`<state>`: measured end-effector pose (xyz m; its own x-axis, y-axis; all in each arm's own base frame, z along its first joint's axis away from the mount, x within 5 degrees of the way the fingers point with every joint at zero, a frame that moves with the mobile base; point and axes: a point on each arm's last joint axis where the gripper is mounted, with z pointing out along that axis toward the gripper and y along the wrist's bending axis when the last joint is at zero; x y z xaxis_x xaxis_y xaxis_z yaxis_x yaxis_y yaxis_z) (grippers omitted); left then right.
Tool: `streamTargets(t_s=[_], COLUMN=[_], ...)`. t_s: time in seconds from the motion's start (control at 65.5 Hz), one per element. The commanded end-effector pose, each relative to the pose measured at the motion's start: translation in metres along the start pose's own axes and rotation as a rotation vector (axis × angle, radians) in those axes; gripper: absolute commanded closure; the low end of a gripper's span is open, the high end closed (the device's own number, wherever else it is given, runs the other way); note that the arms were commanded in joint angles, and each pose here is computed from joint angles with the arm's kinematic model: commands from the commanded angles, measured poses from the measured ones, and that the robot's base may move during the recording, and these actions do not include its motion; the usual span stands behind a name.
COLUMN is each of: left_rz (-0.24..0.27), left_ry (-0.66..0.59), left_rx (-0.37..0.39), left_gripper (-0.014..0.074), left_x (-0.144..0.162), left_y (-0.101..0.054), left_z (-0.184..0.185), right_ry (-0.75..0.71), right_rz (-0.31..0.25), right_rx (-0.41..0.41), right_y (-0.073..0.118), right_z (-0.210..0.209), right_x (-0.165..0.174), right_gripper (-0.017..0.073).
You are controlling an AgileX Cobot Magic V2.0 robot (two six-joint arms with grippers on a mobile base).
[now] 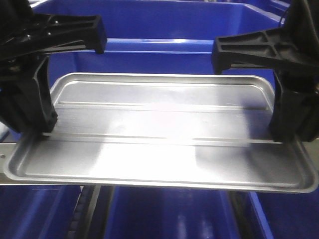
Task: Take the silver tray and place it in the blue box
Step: 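Hold the tray level in both grippers while the base drives to the blue crate, then lower the tray with both grippers into the blue crate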
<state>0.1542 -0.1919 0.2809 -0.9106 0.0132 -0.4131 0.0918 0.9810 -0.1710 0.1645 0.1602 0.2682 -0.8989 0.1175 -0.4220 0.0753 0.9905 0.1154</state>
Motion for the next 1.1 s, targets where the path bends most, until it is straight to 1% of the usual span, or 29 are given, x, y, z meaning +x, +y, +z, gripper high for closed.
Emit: streamTargets(t_s=[0.0,0.596,0.733,0.916,1.008,1.084], left_rz=[-0.004,-0.004,-0.004,-0.006,-0.016,-0.007], left_ry=[-0.06,-0.06,-0.065,-0.087,-0.132,-0.198], left_rx=[0.054,0.054,0.066,0.093,0.146,0.172], left_gripper=[0.069,0.069,0.069,0.069,0.0689,0.0689], left_x=[-0.007,-0.007,-0.007,-0.01,-0.018,-0.026], left_y=[-0.003,-0.003,-0.004,-0.006,-0.01,-0.011], left_z=[-0.015,-0.015,-0.015,-0.02,-0.039,-0.057], right_ry=[-0.06,-0.061,-0.063,-0.088,-0.114,-0.188], right_rz=[-0.009,-0.009,-0.009,-0.015,-0.001,-0.017], right_rx=[-0.027,-0.03,-0.034,-0.054,-0.062,-0.062], right_y=[0.0,0.0,0.001,0.003,0.003,0.003], right_z=[-0.013,-0.013,-0.013,-0.017,-0.032,-0.051], right_x=[-0.008,-0.008,-0.008,-0.012,-0.019,-0.032], right_gripper=[0.0501,0.0501,0.0501,0.0501,0.0501,0.0501])
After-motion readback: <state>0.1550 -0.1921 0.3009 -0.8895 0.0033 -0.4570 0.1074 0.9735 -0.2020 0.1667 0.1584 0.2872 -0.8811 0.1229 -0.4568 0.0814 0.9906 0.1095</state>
